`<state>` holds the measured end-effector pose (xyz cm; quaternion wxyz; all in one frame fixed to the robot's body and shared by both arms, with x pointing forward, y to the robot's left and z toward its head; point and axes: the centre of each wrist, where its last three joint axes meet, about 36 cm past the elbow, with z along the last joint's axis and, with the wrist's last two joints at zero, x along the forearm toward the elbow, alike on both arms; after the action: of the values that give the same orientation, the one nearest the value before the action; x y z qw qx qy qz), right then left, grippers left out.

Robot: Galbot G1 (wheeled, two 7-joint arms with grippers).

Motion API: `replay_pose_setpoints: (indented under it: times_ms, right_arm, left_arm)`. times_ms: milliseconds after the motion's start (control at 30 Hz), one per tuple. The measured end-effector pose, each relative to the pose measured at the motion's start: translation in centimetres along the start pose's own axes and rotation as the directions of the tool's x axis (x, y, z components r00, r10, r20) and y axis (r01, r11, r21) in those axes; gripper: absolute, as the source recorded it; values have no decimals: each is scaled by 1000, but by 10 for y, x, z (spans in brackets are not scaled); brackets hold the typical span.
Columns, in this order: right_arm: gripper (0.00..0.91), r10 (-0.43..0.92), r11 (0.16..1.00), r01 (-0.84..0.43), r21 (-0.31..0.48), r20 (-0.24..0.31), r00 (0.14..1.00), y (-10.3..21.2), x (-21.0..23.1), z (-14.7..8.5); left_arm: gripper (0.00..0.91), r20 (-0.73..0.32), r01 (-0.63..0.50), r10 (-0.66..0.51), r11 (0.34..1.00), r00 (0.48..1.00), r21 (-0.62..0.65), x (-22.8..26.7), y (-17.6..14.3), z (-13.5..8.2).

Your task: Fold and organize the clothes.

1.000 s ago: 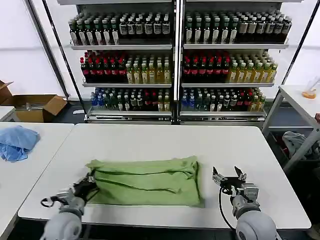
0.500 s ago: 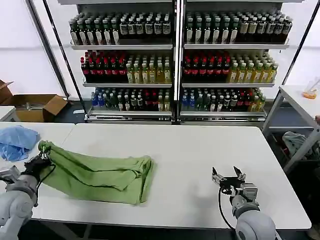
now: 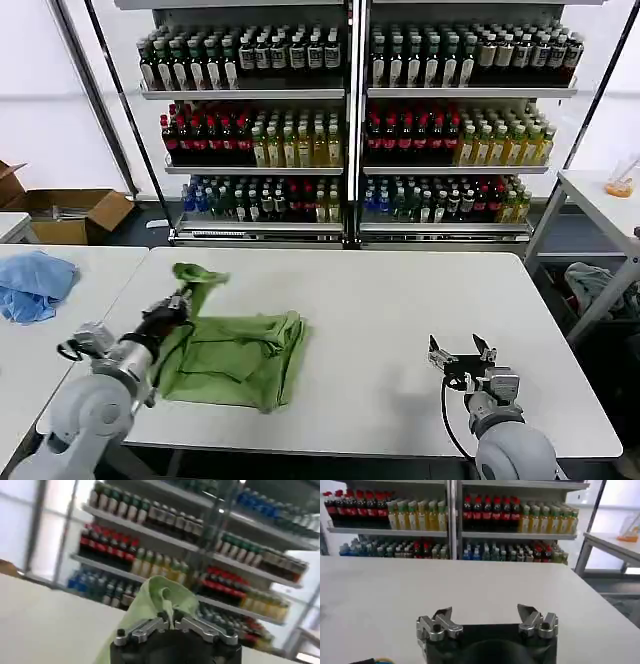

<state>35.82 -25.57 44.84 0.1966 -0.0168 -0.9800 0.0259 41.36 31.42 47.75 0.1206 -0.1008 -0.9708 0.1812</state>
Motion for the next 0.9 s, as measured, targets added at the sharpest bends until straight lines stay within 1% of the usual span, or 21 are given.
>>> replay_pose_setpoints:
  times_ms: [167,300,333,367,400,467,633,733,900]
  right_arm:
    - [907,3,1000,-3,-2,-4,1000,0,1,2]
    - [907,5,1000,-5,-3,-6,1000,-1,1,2]
    - [907,6,1000,-6,-3,-7,1000,-1,1,3]
    - [907,6,1000,-6,-2,-7,1000,-1,1,3]
    - [907,7,1000,-7,-2,-6,1000,-1,1,2]
    - [907,7,1000,-7,-2,-6,1000,-2,1,2]
    - [907,7,1000,-7,-5,-7,1000,-1,1,3]
    - [907,7,1000,-7,-4,-7,1000,-1,1,3]
    - [907,6,1000,-6,-3,-2,1000,-1,1,1]
  left_arm:
    - [20,-51,-73,74,997,996,18,-13,-29,29]
    - [30,-90,-111,111,994,990,5,-23,-48,55]
    - [141,-99,-120,119,993,988,-2,-26,-54,61]
    - [544,-107,-125,124,992,987,-10,-28,-58,67]
    - [907,-118,-130,127,991,985,-20,-30,-61,74]
    - [907,-145,-141,134,989,980,-41,-33,-66,86]
    - [907,-187,-166,146,981,971,-98,-36,-72,106]
    - [907,-194,-176,148,975,970,-138,-36,-74,112]
    - [907,-201,-182,145,966,969,-182,-31,-74,115]
